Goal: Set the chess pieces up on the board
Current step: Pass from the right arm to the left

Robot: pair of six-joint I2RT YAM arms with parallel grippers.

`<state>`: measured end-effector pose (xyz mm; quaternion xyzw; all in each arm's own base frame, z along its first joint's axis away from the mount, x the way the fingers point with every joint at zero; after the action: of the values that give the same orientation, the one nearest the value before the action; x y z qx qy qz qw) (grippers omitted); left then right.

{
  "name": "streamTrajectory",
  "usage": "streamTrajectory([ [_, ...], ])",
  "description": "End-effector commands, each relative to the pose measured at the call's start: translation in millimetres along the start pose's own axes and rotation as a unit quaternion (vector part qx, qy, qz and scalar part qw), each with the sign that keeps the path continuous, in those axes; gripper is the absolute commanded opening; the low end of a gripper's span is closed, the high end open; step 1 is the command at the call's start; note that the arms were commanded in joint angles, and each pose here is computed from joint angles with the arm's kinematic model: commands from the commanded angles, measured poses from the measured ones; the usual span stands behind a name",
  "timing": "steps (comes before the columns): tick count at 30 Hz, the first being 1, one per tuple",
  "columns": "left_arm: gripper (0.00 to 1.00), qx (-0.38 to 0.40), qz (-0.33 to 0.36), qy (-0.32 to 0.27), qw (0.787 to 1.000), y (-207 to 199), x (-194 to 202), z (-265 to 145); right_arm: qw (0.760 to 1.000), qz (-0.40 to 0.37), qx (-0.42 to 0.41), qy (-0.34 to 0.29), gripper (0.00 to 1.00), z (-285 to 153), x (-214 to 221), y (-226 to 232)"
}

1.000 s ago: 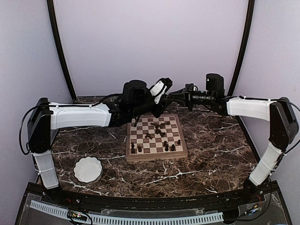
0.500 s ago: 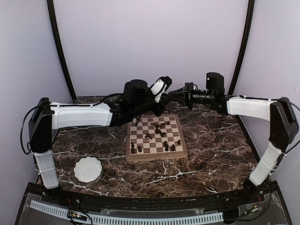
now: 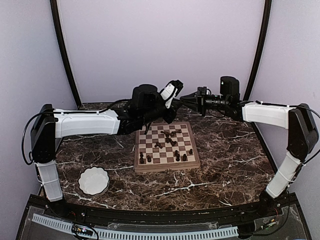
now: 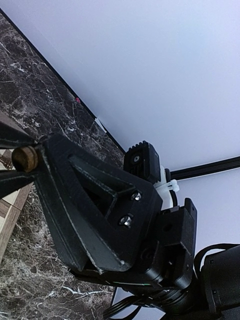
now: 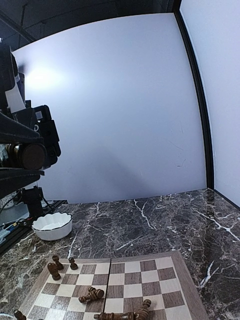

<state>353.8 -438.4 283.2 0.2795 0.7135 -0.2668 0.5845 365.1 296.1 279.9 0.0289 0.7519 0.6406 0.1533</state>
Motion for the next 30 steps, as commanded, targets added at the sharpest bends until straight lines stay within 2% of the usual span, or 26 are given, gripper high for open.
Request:
streamTrajectory([
  [1, 0.07, 0.007, -0.014, -0.036, 0.999, -5.3, -26.5, -2.2, 1.000, -0.021, -0.015, 0.014, 0.03, 3.2, 2.2, 11.8],
  [6, 0.06, 0.008, -0.020, -0.035, 0.999, -5.0, -25.5, -1.7, 0.999, -0.026, -0.017, 0.015, 0.06, 4.0, 0.3, 13.8],
  [9, 0.14, 0.012, -0.024, -0.038, 0.999, -5.7, -27.7, -2.5, 1.000, -0.024, -0.015, 0.014, 0.05, 3.7, -0.3, 12.3],
  [17, 0.20, 0.006, -0.029, -0.046, 0.998, -4.2, -31.7, -3.0, 1.000, -0.021, -0.015, 0.013, 0.05, 4.9, -1.3, 9.3],
  [20, 0.27, 0.005, -0.031, -0.046, 0.998, -4.1, -30.6, -3.2, 1.000, -0.019, -0.015, 0.013, 0.05, 5.0, -1.6, 9.0],
  [22, 0.28, 0.004, -0.032, -0.047, 0.998, -3.3, -31.0, -3.2, 1.000, -0.020, -0.016, 0.013, 0.05, 5.5, -1.7, 9.3],
  [30, 0.12, -0.003, -0.035, -0.042, 0.998, -0.7, -27.1, -1.8, 1.000, -0.019, -0.019, 0.013, 0.05, 5.9, -3.3, 9.3],
])
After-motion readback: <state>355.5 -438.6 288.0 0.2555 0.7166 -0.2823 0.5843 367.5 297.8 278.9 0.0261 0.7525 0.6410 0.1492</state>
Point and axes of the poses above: each gripper's point midway between its finger pads, its own z axis out along the fingers, its own y axis along the line the jaws close on, x = y × z, the point moved 3 cm from there along -z, back along the fingers, and after that the axes turned 15 degrees about -z, right-handed, at the moved point
